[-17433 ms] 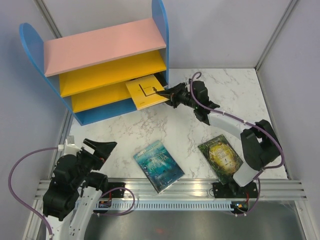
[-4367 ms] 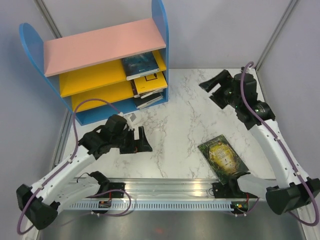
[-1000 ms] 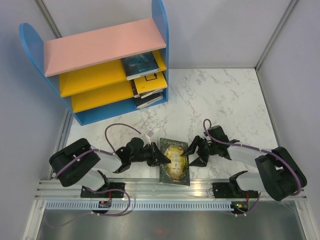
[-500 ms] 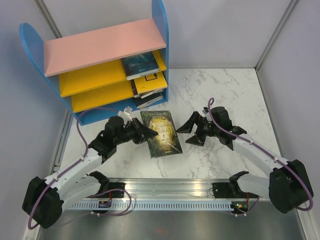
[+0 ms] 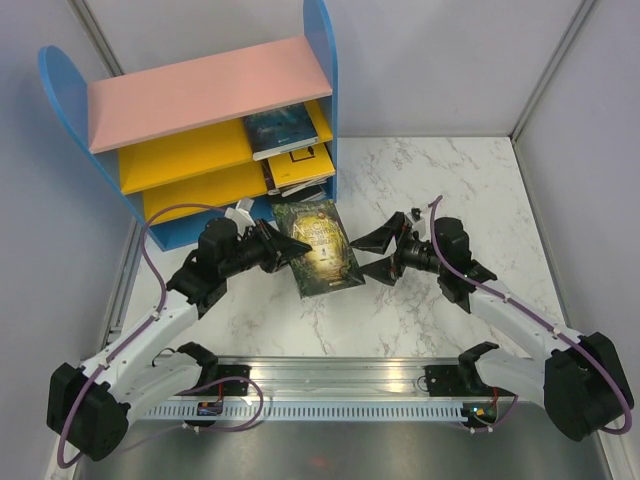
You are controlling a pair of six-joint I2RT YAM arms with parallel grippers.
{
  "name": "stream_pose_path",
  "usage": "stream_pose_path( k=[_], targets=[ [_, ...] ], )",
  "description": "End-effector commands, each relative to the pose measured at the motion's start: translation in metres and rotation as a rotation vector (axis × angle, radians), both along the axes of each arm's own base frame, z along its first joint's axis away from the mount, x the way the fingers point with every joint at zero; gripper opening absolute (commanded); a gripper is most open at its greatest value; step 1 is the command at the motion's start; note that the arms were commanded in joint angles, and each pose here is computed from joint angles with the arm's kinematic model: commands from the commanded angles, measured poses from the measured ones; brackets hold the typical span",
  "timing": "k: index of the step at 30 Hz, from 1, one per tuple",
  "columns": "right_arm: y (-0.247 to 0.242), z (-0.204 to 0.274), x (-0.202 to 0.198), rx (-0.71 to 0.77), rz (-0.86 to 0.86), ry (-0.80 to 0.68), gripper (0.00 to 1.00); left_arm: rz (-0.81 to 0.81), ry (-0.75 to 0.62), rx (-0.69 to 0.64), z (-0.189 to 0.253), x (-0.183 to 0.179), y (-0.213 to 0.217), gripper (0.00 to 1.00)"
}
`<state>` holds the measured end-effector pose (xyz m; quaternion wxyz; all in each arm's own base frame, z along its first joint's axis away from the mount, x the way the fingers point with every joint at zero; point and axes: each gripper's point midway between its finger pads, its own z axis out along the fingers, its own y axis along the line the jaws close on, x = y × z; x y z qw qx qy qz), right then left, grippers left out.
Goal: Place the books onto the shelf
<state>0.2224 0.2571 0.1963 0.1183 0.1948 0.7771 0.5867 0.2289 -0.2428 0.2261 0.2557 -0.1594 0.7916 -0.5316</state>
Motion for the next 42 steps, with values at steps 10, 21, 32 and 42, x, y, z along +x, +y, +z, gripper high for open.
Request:
stream_pose_path(
  k=[10,21,32,42],
  targets=[
    [0.019,0.064,0.000,0.239,0.024,-0.060,0.93,0.095,-0.129,-0.229,0.068,0.020,-0.001,0.02],
    [0.017,0.110,0.008,0.404,-0.031,-0.091,0.64,0.192,-0.116,-0.242,0.067,0.033,0.008,0.02],
    [0.036,0.141,0.014,0.449,0.025,-0.117,0.40,0.319,-0.071,-0.227,0.052,0.049,0.021,0.02],
    [0.054,0.150,0.024,0.424,0.067,-0.130,0.00,0.368,-0.054,-0.179,0.054,0.057,0.026,0.02]
  ],
)
